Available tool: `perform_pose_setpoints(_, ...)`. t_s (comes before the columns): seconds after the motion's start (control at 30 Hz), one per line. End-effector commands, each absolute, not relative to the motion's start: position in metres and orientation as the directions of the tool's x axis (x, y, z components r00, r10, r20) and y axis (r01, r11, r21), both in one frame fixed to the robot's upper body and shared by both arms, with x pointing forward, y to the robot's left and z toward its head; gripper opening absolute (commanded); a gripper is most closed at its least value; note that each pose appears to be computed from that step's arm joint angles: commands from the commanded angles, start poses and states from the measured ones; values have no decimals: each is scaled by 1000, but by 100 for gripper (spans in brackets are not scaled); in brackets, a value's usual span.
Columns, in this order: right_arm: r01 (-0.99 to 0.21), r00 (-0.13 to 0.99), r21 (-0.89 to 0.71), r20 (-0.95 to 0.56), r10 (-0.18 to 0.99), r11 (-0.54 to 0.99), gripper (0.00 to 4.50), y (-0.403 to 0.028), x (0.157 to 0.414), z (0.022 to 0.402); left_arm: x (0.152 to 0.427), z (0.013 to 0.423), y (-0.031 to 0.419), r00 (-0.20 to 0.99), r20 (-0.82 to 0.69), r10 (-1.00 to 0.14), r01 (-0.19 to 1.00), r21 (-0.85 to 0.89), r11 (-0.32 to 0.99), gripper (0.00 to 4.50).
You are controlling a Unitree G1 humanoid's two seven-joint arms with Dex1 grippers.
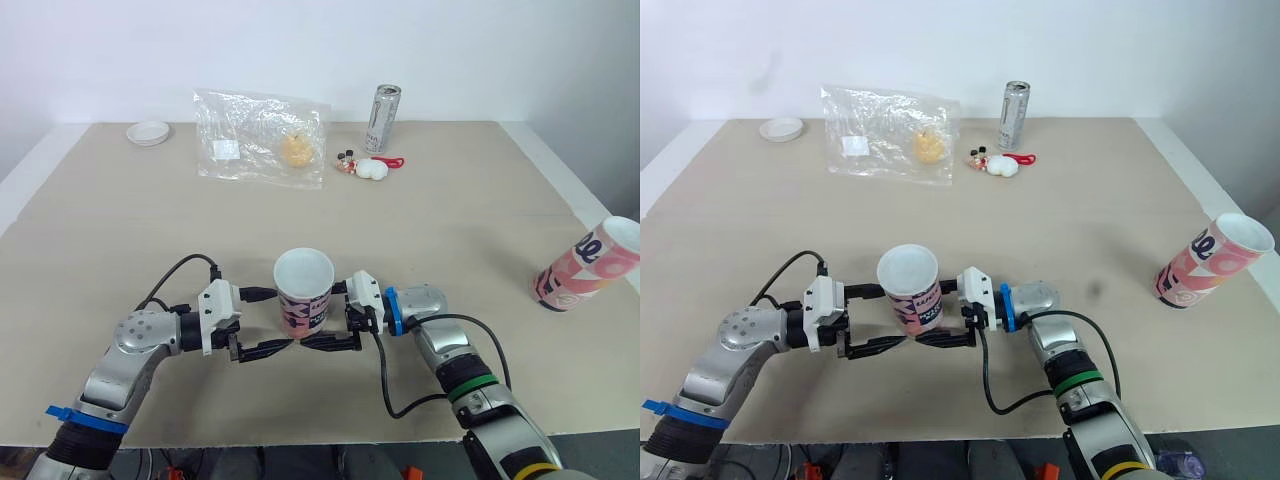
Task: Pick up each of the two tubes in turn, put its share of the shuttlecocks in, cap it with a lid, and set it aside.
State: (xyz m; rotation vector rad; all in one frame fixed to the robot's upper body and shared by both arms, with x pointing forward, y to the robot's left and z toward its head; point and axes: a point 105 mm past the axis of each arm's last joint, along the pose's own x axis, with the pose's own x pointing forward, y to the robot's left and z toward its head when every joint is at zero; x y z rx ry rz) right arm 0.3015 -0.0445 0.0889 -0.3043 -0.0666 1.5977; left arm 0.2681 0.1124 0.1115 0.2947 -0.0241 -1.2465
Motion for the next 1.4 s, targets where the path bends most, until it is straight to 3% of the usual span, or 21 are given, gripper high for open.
perform_pose_setpoints(0.03, -968, -27, -242, -148, 989, -63, 400, -44, 301, 93, 270, 121, 116, 338, -126, -933, 915, 276, 294, 450)
perform_pose_setpoints(0.17, -967, -16, -248, -142, 990, -51, 290, -44, 302, 94, 272, 121, 116, 339, -124, -933, 914, 278, 295, 450)
perform_pose_setpoints(0.6, -967, 0, -252, -127, 992, -32, 290, -50, 303, 106, 273, 122, 115, 341, -120, -932, 912, 281, 298, 450)
perform_pose_setpoints(0.77, -965, 138, -233, -60, 989, 121, 290, -76, 305, 125, 275, 127, 112, 343, -104, -934, 909, 289, 301, 450)
perform_pose_setpoints(0.87, -933, 307, -192, 14, 952, 303, 290, -100, 309, 137, 274, 130, 109, 337, -97, -936, 909, 290, 298, 450)
perform_pose_setpoints(1.0, -778, 601, -165, 86, 794, 606, 290, -148, 313, 144, 272, 132, 104, 316, -87, -945, 917, 282, 281, 450)
perform_pose_setpoints(1.1, -641, 748, -152, 97, 657, 752, 290, -179, 310, 140, 272, 132, 101, 306, -80, -949, 922, 274, 274, 450)
perform_pose_setpoints(1.17, -576, 800, -150, 96, 592, 804, 290, -193, 308, 137, 272, 133, 99, 300, -74, -951, 924, 269, 270, 450)
perform_pose_setpoints(1.3, -295, 943, -115, 125, 309, 948, 290, -244, 308, 134, 272, 138, 91, 274, -35, -961, 937, 237, 258, 450)
perform_pose_setpoints(1.4, -208, 967, -104, 127, 220, 973, 290, -257, 307, 131, 273, 143, 88, 275, -3, -961, 941, 207, 269, 450)
